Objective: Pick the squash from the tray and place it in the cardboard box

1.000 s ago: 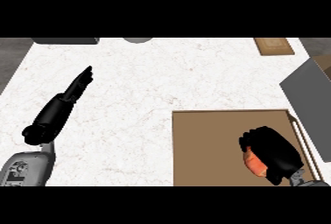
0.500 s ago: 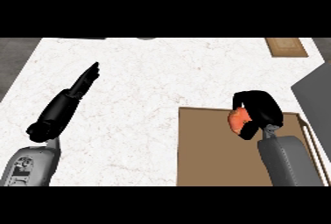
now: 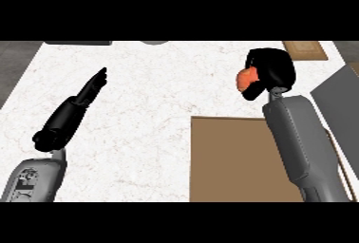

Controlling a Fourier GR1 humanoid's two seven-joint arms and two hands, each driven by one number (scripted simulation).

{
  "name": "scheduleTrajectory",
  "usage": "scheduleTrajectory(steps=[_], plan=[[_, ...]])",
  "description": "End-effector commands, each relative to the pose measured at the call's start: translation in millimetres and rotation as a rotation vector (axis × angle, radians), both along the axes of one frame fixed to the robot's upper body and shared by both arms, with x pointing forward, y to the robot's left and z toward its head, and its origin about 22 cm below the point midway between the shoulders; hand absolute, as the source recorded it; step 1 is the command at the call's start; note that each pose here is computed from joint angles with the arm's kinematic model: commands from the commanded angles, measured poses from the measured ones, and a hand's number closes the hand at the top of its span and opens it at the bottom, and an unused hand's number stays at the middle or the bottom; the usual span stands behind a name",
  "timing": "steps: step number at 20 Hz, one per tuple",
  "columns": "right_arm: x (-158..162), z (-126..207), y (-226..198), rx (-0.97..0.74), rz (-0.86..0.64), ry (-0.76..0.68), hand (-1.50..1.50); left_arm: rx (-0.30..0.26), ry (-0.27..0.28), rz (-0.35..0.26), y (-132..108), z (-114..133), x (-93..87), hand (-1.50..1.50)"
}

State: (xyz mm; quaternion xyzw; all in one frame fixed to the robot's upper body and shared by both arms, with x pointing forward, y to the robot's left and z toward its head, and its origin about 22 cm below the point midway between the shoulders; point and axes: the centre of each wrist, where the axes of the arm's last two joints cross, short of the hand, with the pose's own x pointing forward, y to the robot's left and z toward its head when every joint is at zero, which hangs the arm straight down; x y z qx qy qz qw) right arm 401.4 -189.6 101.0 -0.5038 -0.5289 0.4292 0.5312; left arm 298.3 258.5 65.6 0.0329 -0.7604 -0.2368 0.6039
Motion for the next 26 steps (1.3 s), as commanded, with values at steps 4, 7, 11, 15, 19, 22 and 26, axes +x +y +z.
scheduleTrajectory(steps=[4, 7, 11, 15, 19, 22, 26], plan=[[12, 57, -4, 0.071, -0.222, -0.235, 1.50, -0.001, 0.001, 0.016, 9, 6, -5.7, 0.00], [12, 74, -14, 0.168, -0.362, -0.322, 1.50, 0.002, 0.017, 0.019, 11, -8, -13.1, 0.00], [17, 92, -41, 0.193, -0.516, -0.388, 1.50, 0.004, 0.004, 0.014, 22, 15, -5.1, 0.00], [11, 107, -98, 0.219, -0.610, -0.432, 1.50, 0.004, -0.003, 0.019, -8, 7, -13.7, 0.00], [-2, 113, -136, 0.204, -0.653, -0.385, 1.50, 0.003, 0.015, 0.024, -7, 6, -20.5, 0.00], [-6, 104, -186, 0.098, -0.697, -0.311, 1.50, 0.015, 0.003, 0.041, 26, 1, -15.2, 0.00], [-21, 71, -218, 0.155, -0.718, -0.106, 1.50, -0.005, 0.004, 0.031, 12, 0, -12.8, 0.00]])
